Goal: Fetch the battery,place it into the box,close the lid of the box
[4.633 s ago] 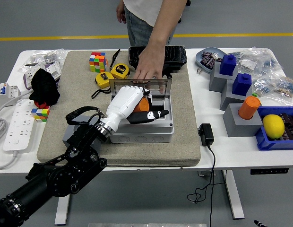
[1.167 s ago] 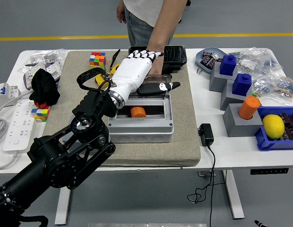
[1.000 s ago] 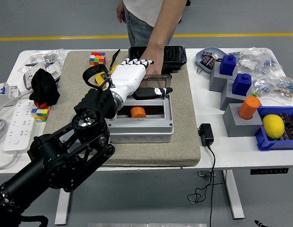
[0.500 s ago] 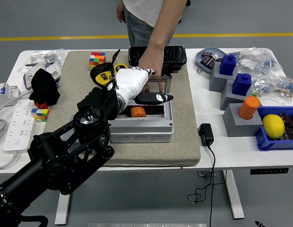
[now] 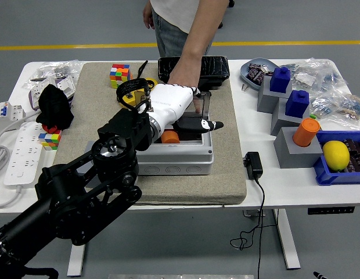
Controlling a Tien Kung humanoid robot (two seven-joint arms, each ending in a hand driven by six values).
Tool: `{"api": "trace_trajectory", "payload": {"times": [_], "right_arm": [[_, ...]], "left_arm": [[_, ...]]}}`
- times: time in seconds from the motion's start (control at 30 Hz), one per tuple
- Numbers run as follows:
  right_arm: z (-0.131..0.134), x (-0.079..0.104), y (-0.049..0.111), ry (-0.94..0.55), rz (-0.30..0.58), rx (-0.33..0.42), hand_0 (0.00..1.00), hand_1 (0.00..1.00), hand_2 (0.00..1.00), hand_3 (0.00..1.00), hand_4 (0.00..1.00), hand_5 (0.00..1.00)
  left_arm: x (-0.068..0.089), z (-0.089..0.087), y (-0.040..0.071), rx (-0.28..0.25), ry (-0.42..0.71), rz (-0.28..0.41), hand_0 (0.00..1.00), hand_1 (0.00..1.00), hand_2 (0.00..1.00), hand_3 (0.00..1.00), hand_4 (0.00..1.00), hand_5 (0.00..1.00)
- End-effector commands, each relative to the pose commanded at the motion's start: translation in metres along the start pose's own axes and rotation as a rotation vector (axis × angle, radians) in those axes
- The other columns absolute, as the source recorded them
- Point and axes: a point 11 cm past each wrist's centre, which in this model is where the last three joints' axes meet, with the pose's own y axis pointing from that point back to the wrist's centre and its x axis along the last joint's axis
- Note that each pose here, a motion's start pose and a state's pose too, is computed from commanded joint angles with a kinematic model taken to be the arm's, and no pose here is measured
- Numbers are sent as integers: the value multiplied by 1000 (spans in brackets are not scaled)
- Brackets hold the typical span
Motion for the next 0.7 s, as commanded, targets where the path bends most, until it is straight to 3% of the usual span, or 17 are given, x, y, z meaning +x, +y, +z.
{"api": "trace_trajectory", "payload": {"times": [0.13, 0.17, 0.23, 0.43, 0.53, 0.7], "right_arm": [[-1, 0, 0, 1, 1, 0, 611, 547, 574, 534, 949, 728], [-1, 1, 0, 1, 1, 2, 612, 547, 574, 534, 949, 728], [-3, 1, 0, 0, 1, 5, 612, 547, 574, 534, 949, 728], [-3, 0, 0, -1, 1, 6, 612, 547, 574, 534, 949, 728], [-2, 1, 0, -2, 1, 2, 612, 547, 574, 534, 949, 728], [-1, 1, 0, -2, 4, -1, 612, 547, 574, 533, 948, 728]], "left_arm": [[11, -1, -2, 4, 42, 67, 733, 816, 801, 823, 998, 998], [12, -4, -4, 15, 50, 78, 769, 882, 860, 855, 998, 998], [12, -12, -9, 40, 55, 81, 769, 882, 860, 855, 998, 998], [-11, -35, -22, 118, 0, -37, 771, 883, 847, 852, 998, 998], [-20, -32, -20, 111, -23, -76, 771, 883, 847, 852, 998, 998], [-18, -17, -13, 61, -53, -86, 765, 864, 830, 849, 998, 998]]}}
